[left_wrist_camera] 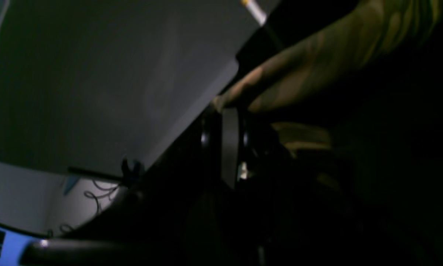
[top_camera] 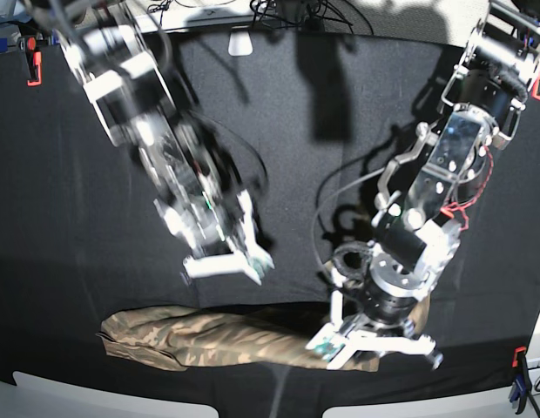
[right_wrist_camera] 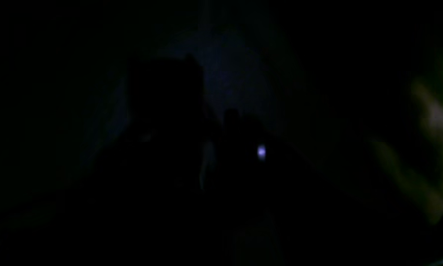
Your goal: Layout the t-shirt on the table in an organized manner, then fold the t-shirt properly
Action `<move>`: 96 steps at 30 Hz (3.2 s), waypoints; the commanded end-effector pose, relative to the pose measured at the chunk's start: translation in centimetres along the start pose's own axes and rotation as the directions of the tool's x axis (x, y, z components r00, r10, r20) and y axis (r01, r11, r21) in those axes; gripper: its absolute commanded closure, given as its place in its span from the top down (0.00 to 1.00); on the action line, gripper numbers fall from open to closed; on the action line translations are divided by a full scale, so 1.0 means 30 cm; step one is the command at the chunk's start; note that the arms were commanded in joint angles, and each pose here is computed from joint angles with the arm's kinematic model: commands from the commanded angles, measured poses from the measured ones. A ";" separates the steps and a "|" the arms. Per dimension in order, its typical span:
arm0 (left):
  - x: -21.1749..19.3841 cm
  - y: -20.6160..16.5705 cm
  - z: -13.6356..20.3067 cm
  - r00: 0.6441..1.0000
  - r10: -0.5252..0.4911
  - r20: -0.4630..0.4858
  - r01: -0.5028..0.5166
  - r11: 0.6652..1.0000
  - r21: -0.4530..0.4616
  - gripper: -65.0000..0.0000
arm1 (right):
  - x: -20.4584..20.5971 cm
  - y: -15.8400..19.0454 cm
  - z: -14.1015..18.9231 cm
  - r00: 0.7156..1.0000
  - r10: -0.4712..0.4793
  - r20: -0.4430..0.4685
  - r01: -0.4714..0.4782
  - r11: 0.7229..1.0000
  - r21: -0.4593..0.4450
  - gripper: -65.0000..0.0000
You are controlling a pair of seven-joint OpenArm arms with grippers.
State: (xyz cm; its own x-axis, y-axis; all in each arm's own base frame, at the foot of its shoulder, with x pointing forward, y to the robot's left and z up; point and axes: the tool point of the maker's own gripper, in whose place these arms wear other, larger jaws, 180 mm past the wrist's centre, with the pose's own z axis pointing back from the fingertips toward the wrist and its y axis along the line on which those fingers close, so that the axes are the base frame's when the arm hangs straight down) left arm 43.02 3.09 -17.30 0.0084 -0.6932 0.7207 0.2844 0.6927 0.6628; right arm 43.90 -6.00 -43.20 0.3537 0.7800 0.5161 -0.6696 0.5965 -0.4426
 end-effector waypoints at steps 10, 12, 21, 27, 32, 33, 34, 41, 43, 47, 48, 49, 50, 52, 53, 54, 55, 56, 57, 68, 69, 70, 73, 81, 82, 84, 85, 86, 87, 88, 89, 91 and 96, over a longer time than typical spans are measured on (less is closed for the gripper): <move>0.046 0.057 0.003 0.999 -0.009 0.047 0.006 0.999 0.051 0.00 | 0.251 -0.225 -0.045 1.000 0.012 -0.024 -0.015 0.993 -0.121 0.26; 0.046 0.057 0.003 0.999 -0.009 0.048 0.006 0.999 0.051 0.00 | 0.298 -0.273 -0.031 0.999 0.036 -0.015 -0.038 0.981 -0.188 0.26; 0.047 0.057 0.003 0.999 -0.009 0.048 0.006 0.999 0.051 0.00 | 0.380 -0.552 0.095 0.998 -0.061 -0.011 0.046 0.834 -0.550 0.26; 0.030 0.065 0.004 0.999 -0.019 0.034 0.017 0.998 0.056 0.00 | 0.357 -0.618 0.145 0.992 -0.126 -0.005 0.093 0.754 -0.650 0.26; -0.018 0.099 0.007 0.998 -0.058 0.005 0.058 0.996 0.072 0.00 | 0.376 -0.638 0.178 0.993 -0.120 -0.012 0.081 0.738 -0.670 0.26; -0.027 0.105 0.008 0.998 -0.067 -0.001 0.066 0.995 0.074 0.00 | 0.386 -0.618 0.166 0.995 -0.099 -0.021 0.063 0.767 -0.639 0.26; -0.035 0.112 0.009 0.997 -0.073 -0.006 0.073 0.994 0.077 0.00 | 0.393 -0.595 0.152 0.997 -0.073 -0.033 0.039 0.795 -0.605 0.26; -0.054 0.125 0.011 0.996 -0.087 -0.015 0.088 0.993 0.079 0.00 | 0.399 -0.479 0.107 0.992 0.090 -0.091 -0.125 0.834 -0.537 0.26; -0.054 0.125 0.011 0.996 -0.087 -0.014 0.088 0.993 0.078 0.00 | 0.398 -0.454 0.101 0.982 0.147 -0.121 -0.189 0.825 -0.533 0.26; -0.055 0.125 0.011 0.996 -0.087 -0.015 0.088 0.993 0.078 0.00 | 0.393 -0.436 0.098 0.963 0.214 -0.165 -0.270 0.800 -0.536 0.26; -0.055 0.125 0.011 0.996 -0.086 -0.015 0.087 0.993 0.079 0.00 | 0.392 -0.441 0.102 0.963 0.211 -0.168 -0.269 0.795 -0.544 0.26; -0.054 0.125 0.011 0.996 -0.087 -0.014 0.088 0.993 0.078 0.00 | 0.390 -0.446 0.103 0.964 0.207 -0.167 -0.265 0.794 -0.547 0.26; -0.054 0.125 0.011 0.996 -0.086 -0.014 0.087 0.993 0.079 0.00 | 0.389 -0.449 0.104 0.965 0.205 -0.167 -0.263 0.794 -0.548 0.25; -0.055 0.125 0.011 0.996 -0.087 -0.015 0.088 0.993 0.078 0.00 | 0.383 -0.456 0.105 0.964 0.205 -0.171 -0.266 0.792 -0.550 0.15; -0.055 0.125 0.011 0.996 -0.086 -0.015 0.087 0.993 0.079 0.00 | 0.381 -0.454 0.104 0.963 0.207 -0.173 -0.269 0.794 -0.546 0.06; -0.055 0.125 0.011 0.996 -0.086 -0.015 0.087 0.993 0.079 0.00 | 0.379 -0.452 0.102 0.962 0.209 -0.175 -0.272 0.795 -0.542 0.00; -0.055 0.125 0.011 0.996 -0.086 -0.015 0.087 0.993 0.079 0.00 | 0.375 -0.452 0.102 0.961 0.207 -0.182 -0.274 0.796 -0.539 0.00; -0.054 0.124 0.011 0.996 -0.087 -0.015 0.088 0.993 0.078 0.00 | 0.368 -0.453 0.103 0.961 0.201 -0.192 -0.274 0.796 -0.539 0.00; -0.055 0.125 0.011 0.996 -0.086 -0.015 0.087 0.993 0.079 0.00 | 0.364 -0.455 0.105 0.960 0.197 -0.200 -0.276 0.795 -0.541 0.00; -0.090 0.091 0.019 0.996 -0.081 -0.039 0.083 0.995 0.056 0.00 | 0.188 -0.530 0.147 0.909 0.159 -0.386 -0.369 0.739 -0.564 0.00; -0.099 0.080 0.021 0.996 -0.079 -0.045 0.081 0.996 0.048 0.00 | 0.156 -0.533 0.147 0.904 0.155 -0.399 -0.374 0.740 -0.559 0.00; -0.109 0.068 0.024 0.996 -0.077 -0.050 0.079 0.996 0.040 0.00 | 0.122 -0.533 0.147 0.899 0.153 -0.410 -0.379 0.740 -0.555 0.00; -0.138 0.024 0.033 0.996 -0.055 -0.065 0.055 0.998 0.001 0.00 | 0.028 -0.512 0.150 0.897 0.141 -0.419 -0.371 0.756 -0.539 0.00; -0.143 -0.076 0.052 0.999 0.031 -0.028 -0.034 0.994 -0.104 0.00 | -0.163 -0.325 0.207 0.941 0.079 -0.329 -0.218 0.885 -0.411 0.00; -0.156 -0.084 0.055 0.999 0.032 -0.042 -0.036 0.993 -0.108 0.00 | -0.187 -0.307 0.229 0.944 0.069 -0.323 -0.203 0.894 -0.400 0.00; -0.190 -0.107 0.065 0.996 0.032 -0.080 -0.041 0.992 -0.121 0.00 | -0.235 -0.274 0.277 0.947 0.059 -0.315 -0.182 0.908 -0.377 0.00; -0.211 -0.120 0.072 0.994 0.031 -0.104 -0.045 0.991 -0.129 0.00 | -0.260 -0.258 0.302 0.947 0.060 -0.316 -0.179 0.914 -0.365 0.00; -0.234 -0.135 0.080 0.991 0.030 -0.131 -0.049 0.989 -0.138 0.00 | -0.286 -0.246 0.328 0.943 0.069 -0.327 -0.192 0.913 -0.360 0.00; -0.257 -0.153 0.089 0.987 0.031 -0.155 -0.054 0.987 -0.149 0.00 | -0.312 -0.237 0.355 0.936 0.085 -0.341 -0.214 0.909 -0.359 0.00; -0.281 -0.170 0.100 0.983 0.028 -0.182 -0.057 0.986 -0.158 0.00 | -0.336 -0.225 0.380 0.929 0.103 -0.356 -0.237 0.903 -0.358 0.00; -0.303 -0.187 0.111 0.978 0.027 -0.206 -0.062 0.984 -0.168 0.00 | -0.353 -0.212 0.405 0.923 0.123 -0.365 -0.261 0.897 -0.358 0.00; -0.338 -0.222 0.135 0.970 0.026 -0.240 -0.072 0.980 -0.188 0.00 | -0.377 -0.186 0.451 0.912 0.161 -0.376 -0.303 0.884 -0.357 0.00; -0.316 -0.249 0.146 0.984 0.031 -0.175 -0.066 0.978 -0.197 0.00 | -0.317 -0.229 0.528 0.935 0.164 -0.316 -0.297 0.848 -0.439 0.00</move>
State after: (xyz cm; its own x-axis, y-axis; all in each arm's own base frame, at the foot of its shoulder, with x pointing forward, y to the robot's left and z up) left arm 35.38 4.91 -30.42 0.2299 -0.6988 0.6773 0.5228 0.6757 0.5197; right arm 33.25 -19.39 -35.93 0.4217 0.8908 0.1690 -0.4664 0.3729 -0.8021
